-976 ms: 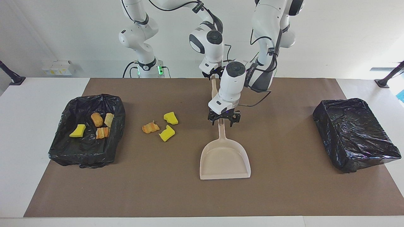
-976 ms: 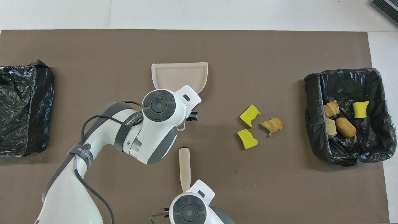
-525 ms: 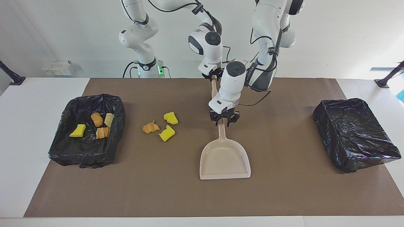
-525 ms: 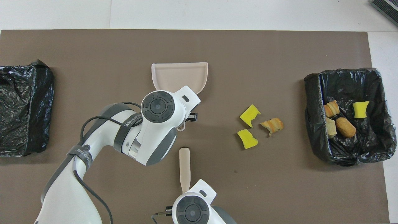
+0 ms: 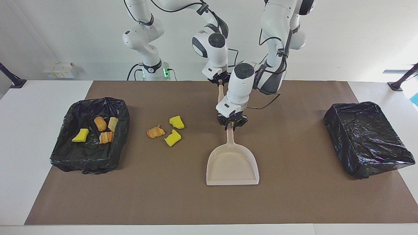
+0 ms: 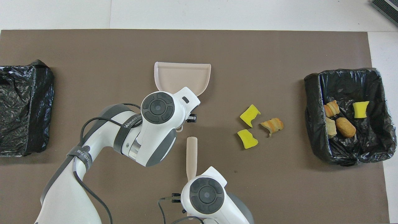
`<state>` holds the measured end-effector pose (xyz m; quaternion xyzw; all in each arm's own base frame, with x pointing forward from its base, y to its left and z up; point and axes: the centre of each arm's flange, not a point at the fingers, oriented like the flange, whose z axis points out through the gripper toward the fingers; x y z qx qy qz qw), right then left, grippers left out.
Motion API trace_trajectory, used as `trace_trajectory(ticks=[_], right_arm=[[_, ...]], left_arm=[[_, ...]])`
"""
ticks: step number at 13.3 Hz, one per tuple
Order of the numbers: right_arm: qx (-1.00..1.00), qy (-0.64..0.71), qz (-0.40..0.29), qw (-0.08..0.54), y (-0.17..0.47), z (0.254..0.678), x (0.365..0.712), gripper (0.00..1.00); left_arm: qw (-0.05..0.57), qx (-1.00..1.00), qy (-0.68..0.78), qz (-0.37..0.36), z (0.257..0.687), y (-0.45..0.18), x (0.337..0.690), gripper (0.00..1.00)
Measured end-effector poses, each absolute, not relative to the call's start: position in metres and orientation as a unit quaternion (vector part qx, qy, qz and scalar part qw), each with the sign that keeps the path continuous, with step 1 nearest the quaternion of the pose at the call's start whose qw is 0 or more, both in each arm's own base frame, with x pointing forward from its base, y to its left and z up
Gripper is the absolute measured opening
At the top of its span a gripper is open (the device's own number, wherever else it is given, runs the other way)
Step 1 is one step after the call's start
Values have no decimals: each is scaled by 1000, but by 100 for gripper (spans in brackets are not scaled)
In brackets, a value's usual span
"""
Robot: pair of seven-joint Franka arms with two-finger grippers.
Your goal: Sweep and dump trash in bin
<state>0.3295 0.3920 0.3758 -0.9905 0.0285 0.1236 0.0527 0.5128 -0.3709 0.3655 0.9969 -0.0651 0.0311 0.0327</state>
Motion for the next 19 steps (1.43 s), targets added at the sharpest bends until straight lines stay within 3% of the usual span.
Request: trace_trajectory(ticks=[4, 7, 8, 13, 16, 17, 19], right_arm=[[-990, 39, 127, 37, 321, 429, 364, 26], [-993, 39, 110, -35, 268, 439, 388, 26], [-992, 29, 106, -58, 247, 436, 399, 26], [-982, -12, 133, -132, 104, 407, 459, 26], [-976, -22, 162, -144, 102, 377, 460, 26], [-975, -27, 167, -146, 105, 372, 458, 26], [-973, -31, 177, -144, 109, 361, 454, 26]], left_arm=[[33, 997, -66, 30, 365, -371, 510, 32], [32, 997, -67, 29, 365, -371, 509, 35], [32, 997, -67, 29, 365, -371, 509, 44], [32, 997, -68, 27, 363, -372, 507, 44], [32, 997, -69, 27, 363, -373, 506, 41], [32, 997, -69, 27, 363, -373, 506, 33], [32, 996, -73, 27, 363, -373, 506, 32]])
